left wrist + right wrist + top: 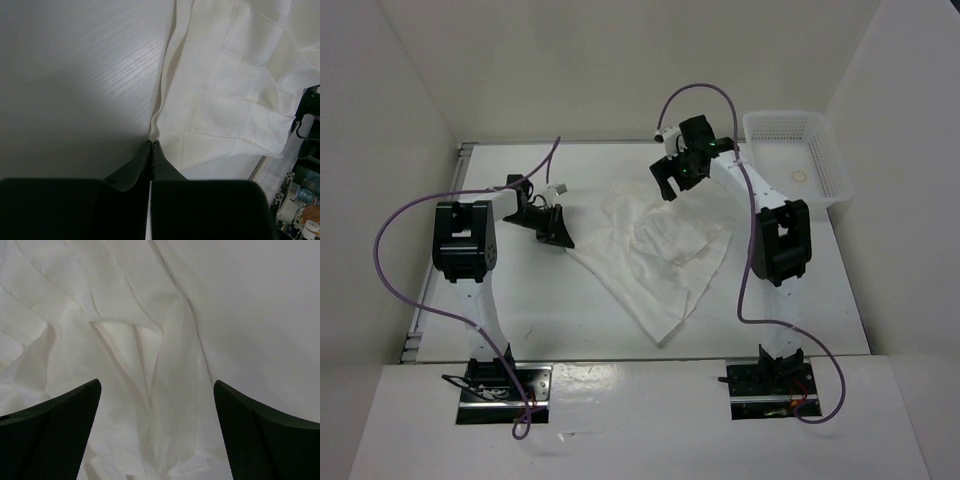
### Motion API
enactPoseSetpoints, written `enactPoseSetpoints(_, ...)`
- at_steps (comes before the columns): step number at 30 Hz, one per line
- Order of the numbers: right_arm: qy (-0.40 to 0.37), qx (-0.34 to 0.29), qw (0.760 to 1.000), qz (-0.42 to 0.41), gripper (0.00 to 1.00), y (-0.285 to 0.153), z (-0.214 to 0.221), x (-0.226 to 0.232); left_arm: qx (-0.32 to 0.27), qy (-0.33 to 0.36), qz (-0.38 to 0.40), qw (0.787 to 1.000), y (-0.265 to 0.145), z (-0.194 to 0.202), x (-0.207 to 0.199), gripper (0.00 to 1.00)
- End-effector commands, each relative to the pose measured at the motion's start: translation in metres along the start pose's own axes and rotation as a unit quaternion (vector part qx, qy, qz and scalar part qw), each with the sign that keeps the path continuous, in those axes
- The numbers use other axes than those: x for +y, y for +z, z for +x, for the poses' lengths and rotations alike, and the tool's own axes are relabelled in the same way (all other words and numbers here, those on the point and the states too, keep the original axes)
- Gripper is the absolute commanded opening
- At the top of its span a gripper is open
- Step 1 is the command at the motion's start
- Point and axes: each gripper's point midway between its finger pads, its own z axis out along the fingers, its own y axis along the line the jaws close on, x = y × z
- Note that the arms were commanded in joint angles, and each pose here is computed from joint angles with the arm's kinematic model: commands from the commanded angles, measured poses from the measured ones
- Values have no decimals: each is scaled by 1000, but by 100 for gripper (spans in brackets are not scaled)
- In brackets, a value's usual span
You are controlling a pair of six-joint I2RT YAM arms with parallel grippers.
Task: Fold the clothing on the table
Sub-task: Flatten the skirt out
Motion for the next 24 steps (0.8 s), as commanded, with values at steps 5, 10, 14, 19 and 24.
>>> enactPoseSetpoints(5,-58,-90,992,-66,97,31,-76,13,51,24,-35,998,-11,36,9,0)
enactPoseSetpoints(10,-66,-121,985,-104,95,43,-105,20,59,41,-47,996,-11,43,7,0)
enactPoseSetpoints(14,-63,-111,985,-120,94,61,-104,21,64,52,-50,995,-9,43,2,0)
enactPoseSetpoints(19,-82,-88,981,-155,94,84,-89,48,64,52,-50,995,-9,43,2,0)
enactPoseSetpoints(24,-93,-67,977,-180,91,100,-74,66,70,61,-47,995,-6,47,1,0)
